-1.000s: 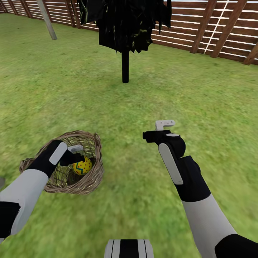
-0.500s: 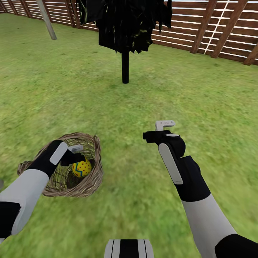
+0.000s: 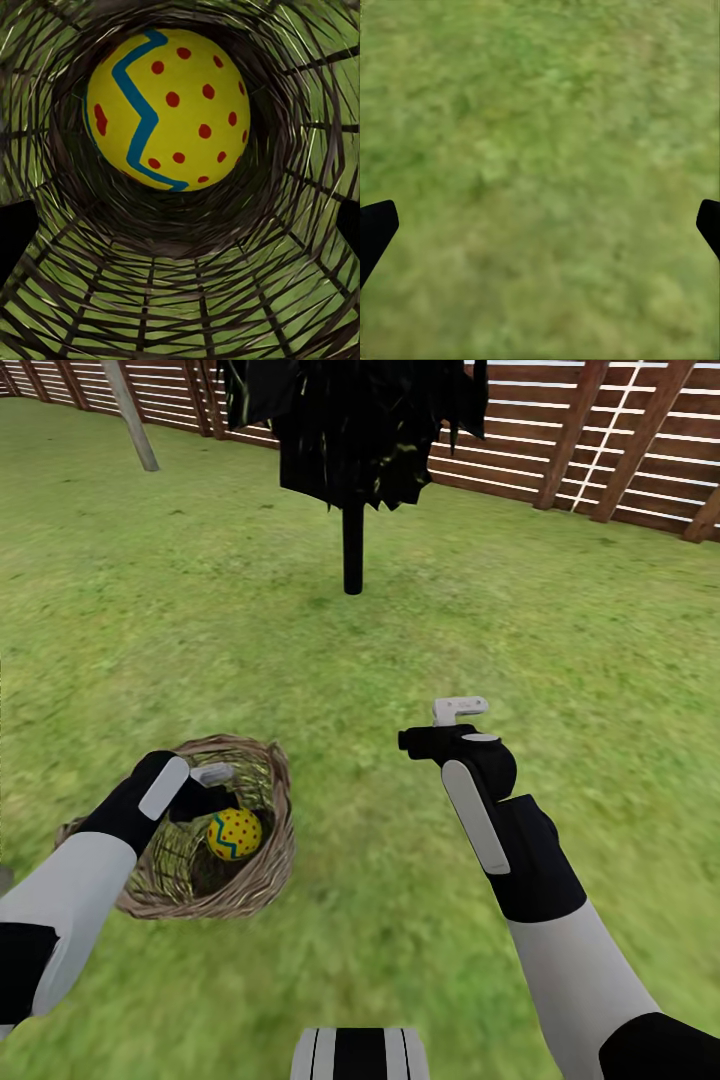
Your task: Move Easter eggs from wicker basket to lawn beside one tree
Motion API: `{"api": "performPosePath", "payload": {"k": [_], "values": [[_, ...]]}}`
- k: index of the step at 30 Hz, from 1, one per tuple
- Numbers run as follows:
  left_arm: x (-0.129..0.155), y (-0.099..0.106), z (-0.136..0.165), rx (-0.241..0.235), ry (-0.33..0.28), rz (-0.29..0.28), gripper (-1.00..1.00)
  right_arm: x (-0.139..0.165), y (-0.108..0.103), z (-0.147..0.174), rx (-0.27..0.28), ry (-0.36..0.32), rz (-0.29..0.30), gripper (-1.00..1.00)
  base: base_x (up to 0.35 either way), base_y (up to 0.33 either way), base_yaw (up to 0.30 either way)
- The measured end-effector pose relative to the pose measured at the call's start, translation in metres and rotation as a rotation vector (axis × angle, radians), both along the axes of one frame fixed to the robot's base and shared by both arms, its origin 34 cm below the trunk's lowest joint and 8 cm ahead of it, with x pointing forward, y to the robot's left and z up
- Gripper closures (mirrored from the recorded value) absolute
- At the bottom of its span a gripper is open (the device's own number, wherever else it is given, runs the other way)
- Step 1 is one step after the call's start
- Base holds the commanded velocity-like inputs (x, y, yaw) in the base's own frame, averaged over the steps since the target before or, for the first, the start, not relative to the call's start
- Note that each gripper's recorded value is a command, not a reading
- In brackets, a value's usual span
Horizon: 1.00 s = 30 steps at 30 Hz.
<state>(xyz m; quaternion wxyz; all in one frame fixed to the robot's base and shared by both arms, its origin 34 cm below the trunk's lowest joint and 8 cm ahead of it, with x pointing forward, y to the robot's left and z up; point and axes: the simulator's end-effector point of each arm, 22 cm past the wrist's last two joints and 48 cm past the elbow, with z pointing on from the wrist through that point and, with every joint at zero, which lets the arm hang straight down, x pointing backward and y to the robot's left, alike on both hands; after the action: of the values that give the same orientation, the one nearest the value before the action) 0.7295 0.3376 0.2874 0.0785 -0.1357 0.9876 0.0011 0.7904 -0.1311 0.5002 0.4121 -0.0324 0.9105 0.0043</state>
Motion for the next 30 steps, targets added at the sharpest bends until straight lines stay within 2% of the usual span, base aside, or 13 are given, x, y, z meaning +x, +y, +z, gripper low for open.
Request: {"api": "performPosePath", "payload": {"k": [27, 30], "values": [[0.0046, -0.0013, 0.0011, -0.001, -0.02, 0.006, -1.0, 0.0004, -0.0008, -0.0001, 0.001, -0.001, -0.002, -1.0, 0.001, 0.031, 0.0], [0.0024, -0.0013, -0.0072, 0.0, -0.009, 0.007, -1.0, 0.0004, -0.0008, -0.0091, 0.001, 0.011, -0.002, -1.0, 0.0, 0.0, 0.0]]}}
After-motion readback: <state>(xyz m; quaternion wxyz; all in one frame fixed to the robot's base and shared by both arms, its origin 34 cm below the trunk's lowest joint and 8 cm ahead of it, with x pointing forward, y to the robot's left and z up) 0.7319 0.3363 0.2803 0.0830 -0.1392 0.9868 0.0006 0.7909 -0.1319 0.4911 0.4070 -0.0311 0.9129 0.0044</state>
